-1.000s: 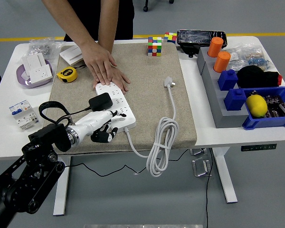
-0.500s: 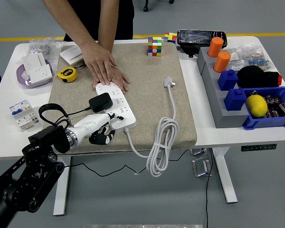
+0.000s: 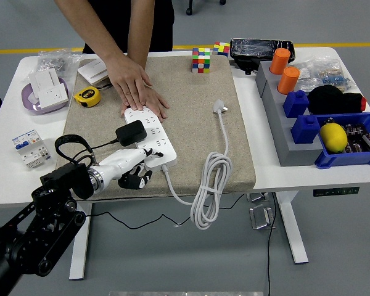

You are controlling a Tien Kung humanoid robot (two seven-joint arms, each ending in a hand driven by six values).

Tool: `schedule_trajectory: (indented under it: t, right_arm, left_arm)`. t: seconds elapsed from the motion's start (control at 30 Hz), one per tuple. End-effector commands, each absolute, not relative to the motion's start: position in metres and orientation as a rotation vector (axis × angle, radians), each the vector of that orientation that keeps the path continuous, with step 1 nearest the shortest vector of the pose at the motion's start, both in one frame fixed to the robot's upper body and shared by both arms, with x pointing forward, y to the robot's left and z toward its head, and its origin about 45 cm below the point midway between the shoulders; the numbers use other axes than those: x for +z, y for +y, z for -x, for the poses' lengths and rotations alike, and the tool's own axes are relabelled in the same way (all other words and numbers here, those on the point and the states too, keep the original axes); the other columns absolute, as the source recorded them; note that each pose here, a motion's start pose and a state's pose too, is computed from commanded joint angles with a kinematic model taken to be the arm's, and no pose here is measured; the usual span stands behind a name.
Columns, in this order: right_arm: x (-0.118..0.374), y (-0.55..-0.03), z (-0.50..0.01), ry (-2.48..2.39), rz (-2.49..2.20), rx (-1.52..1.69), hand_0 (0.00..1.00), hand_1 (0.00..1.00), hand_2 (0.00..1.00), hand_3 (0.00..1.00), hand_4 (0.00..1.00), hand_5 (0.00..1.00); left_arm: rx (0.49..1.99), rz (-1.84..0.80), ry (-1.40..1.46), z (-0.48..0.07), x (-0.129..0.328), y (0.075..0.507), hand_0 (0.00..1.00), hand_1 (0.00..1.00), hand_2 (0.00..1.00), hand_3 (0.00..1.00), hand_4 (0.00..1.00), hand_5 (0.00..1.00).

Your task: Pick up the plug,place it near the board,insert it into the board,press the button

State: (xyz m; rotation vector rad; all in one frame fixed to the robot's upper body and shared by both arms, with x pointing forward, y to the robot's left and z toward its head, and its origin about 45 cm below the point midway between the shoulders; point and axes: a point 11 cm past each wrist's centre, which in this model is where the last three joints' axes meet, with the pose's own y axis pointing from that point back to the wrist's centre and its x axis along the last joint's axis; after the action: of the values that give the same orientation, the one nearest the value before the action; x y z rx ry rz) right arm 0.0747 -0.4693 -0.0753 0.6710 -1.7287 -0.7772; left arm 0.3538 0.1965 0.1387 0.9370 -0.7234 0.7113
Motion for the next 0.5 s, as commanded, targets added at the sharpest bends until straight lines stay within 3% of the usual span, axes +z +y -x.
schedule_trajectory:
  t: [0.5]
  right_arm:
    - [-0.075, -0.470, -0.077, -1.734, -0.672, -0.777, 0.820, 0.775, 0.747, 0.753, 0.998, 0.998]
  left_arm:
    - [0.727, -0.909, -0.764, -0.359, 0.152, 0.193, 0.107, 0.002, 0.099, 0.869, 0.373, 0.002]
